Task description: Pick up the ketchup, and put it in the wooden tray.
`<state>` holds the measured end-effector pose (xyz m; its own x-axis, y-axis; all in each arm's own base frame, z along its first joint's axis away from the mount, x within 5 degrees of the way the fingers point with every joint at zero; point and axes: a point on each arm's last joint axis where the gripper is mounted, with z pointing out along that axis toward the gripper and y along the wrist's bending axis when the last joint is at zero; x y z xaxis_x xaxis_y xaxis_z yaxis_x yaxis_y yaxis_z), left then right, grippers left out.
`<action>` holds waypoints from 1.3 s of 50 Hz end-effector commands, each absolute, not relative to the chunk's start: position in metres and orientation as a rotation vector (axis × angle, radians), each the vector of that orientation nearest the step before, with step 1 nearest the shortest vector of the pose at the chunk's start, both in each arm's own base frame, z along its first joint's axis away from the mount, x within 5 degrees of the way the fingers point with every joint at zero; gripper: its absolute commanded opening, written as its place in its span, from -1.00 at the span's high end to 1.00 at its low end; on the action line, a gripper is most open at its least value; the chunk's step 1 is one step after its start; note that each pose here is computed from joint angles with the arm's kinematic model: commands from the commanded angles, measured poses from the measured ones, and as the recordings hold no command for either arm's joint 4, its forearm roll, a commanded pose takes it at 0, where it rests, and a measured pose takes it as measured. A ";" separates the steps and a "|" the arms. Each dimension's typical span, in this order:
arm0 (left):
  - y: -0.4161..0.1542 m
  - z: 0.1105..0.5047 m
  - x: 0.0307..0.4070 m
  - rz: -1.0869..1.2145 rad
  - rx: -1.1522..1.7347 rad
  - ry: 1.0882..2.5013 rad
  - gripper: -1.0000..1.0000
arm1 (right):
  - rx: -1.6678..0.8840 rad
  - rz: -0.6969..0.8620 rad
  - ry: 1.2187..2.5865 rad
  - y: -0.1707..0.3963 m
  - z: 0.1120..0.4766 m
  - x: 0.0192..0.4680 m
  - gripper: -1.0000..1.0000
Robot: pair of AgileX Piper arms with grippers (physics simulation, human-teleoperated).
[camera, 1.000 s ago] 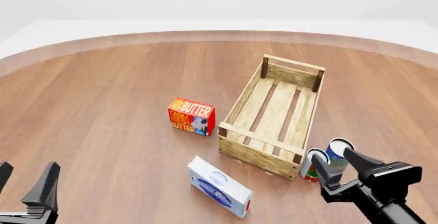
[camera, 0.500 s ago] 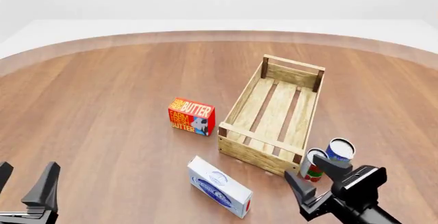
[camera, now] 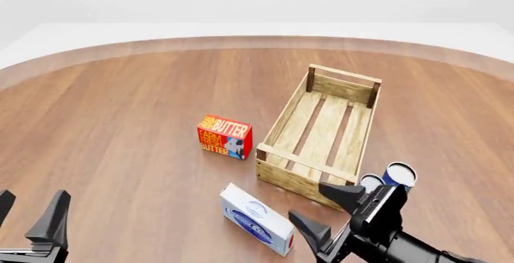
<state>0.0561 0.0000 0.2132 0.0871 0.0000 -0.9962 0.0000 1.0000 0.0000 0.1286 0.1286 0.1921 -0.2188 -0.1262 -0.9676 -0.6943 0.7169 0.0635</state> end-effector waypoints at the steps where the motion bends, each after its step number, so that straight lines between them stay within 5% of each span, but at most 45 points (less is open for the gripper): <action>1: 0.000 0.213 0.056 0.000 0.000 1.484 -1.00 | -0.778 0.676 1.730 0.164 0.202 0.128 -1.00; 65: 0.000 0.213 0.056 0.000 0.000 1.484 -1.00 | -1.253 0.878 1.617 0.342 0.203 0.082 -1.00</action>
<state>0.0561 0.0000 0.2132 0.0871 0.0000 -0.9962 0.0000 1.0000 0.0000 0.0897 0.3238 0.2048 -0.1179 -0.3275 -0.9374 -0.9610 0.2756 0.0246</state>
